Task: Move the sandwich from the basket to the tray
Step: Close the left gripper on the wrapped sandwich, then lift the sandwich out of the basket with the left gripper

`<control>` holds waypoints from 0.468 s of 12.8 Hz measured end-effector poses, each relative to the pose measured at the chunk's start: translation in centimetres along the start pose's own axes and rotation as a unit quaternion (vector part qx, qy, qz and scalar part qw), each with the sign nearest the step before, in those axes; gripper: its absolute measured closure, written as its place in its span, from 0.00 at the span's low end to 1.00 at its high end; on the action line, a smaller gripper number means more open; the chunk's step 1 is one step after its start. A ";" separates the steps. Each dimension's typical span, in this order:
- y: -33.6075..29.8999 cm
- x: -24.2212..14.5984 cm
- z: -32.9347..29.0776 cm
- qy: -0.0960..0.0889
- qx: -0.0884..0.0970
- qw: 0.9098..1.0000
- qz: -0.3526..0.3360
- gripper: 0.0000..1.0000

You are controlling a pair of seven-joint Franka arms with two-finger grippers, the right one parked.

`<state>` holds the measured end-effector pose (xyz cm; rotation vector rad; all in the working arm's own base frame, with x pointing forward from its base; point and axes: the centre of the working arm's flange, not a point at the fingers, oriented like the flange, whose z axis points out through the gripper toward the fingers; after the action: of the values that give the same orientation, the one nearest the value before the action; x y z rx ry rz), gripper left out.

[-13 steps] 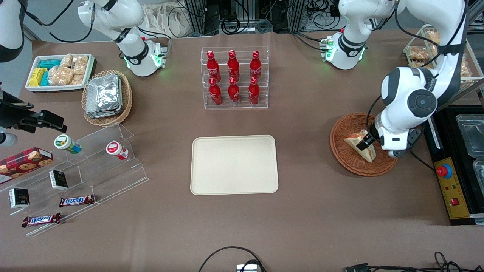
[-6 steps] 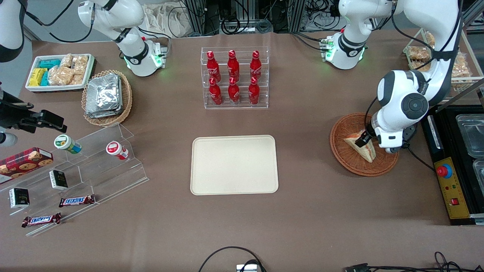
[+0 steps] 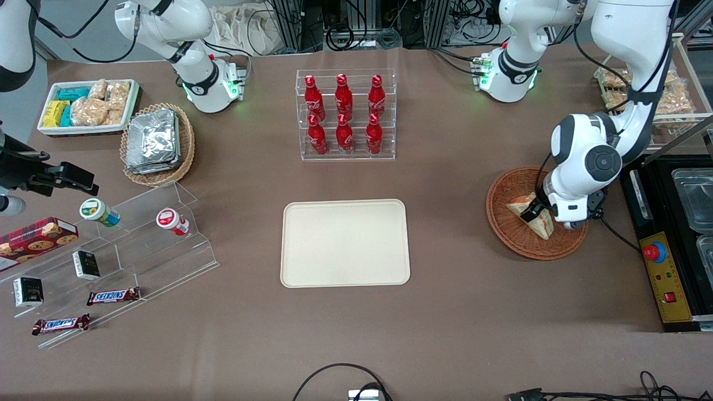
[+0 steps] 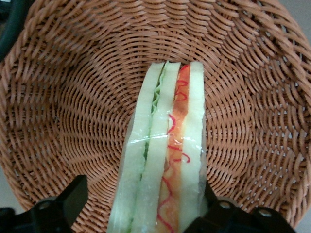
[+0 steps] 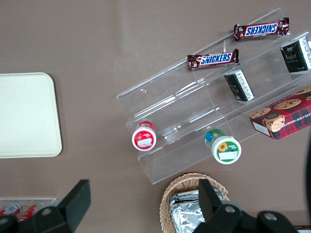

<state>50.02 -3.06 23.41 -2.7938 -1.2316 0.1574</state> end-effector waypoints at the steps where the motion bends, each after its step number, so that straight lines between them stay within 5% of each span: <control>1: 0.1 0.1 -0.1 0.001 -0.001 1.000 0.000 0.22; 4: 0.7 0.6 -1.2 0.007 -0.008 1.000 -0.005 0.56; 6: 1.7 1.1 -3.7 -0.006 0.013 1.000 -0.003 0.64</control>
<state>52.50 -3.52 26.81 -2.7705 -1.2308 0.1877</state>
